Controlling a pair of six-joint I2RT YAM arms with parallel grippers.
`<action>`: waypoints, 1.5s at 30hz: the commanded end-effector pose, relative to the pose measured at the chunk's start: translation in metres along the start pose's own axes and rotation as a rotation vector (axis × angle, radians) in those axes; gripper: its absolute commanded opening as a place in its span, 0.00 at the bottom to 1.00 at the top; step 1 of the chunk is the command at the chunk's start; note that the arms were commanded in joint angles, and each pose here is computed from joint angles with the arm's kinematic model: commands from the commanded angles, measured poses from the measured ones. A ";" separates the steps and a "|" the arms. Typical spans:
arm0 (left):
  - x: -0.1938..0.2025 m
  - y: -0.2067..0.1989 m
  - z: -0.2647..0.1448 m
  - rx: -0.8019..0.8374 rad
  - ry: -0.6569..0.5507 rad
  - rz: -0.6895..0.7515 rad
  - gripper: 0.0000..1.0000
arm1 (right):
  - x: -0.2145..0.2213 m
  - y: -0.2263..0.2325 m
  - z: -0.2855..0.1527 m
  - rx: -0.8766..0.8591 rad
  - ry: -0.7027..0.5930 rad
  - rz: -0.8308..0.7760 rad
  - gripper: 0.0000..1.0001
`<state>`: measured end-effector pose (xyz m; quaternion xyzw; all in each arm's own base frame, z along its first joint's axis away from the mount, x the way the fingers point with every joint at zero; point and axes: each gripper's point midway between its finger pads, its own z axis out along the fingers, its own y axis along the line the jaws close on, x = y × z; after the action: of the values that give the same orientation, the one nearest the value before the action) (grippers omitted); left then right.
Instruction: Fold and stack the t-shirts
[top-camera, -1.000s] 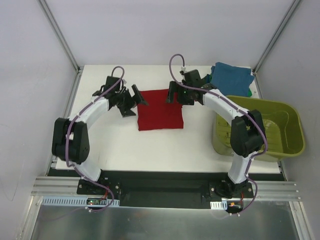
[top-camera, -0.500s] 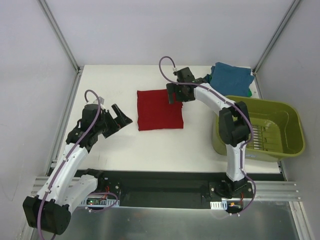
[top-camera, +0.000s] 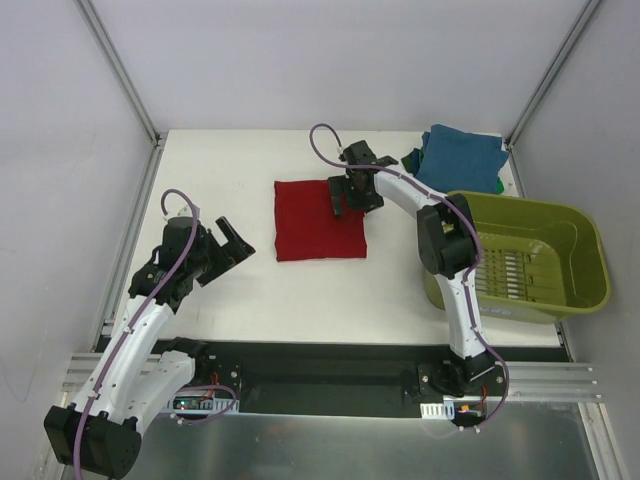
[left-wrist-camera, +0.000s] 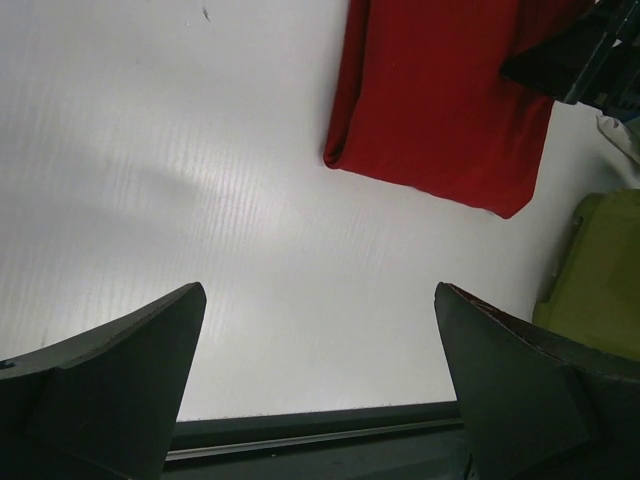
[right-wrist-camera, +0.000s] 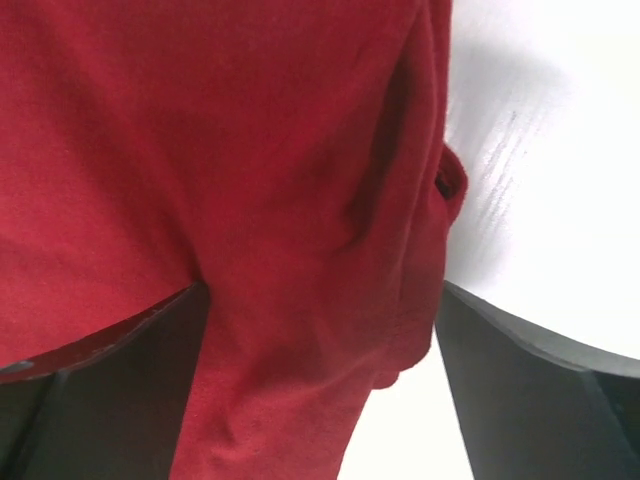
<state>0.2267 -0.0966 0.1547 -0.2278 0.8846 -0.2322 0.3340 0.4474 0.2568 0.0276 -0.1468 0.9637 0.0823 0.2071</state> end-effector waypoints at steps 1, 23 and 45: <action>-0.006 0.011 0.000 -0.058 -0.030 -0.014 0.99 | 0.027 0.018 0.002 -0.094 0.100 0.018 0.92; -0.010 0.015 -0.011 -0.072 -0.073 -0.021 0.99 | 0.036 0.042 0.021 -0.057 0.086 -0.090 0.24; -0.022 0.027 -0.020 -0.164 -0.122 -0.003 0.99 | -0.078 -0.079 -0.109 0.758 -0.263 -0.280 0.01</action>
<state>0.2161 -0.0672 0.1489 -0.2655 0.8862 -0.1602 0.3442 0.4744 0.2052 0.0609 -0.2106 0.9106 -0.1940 0.2980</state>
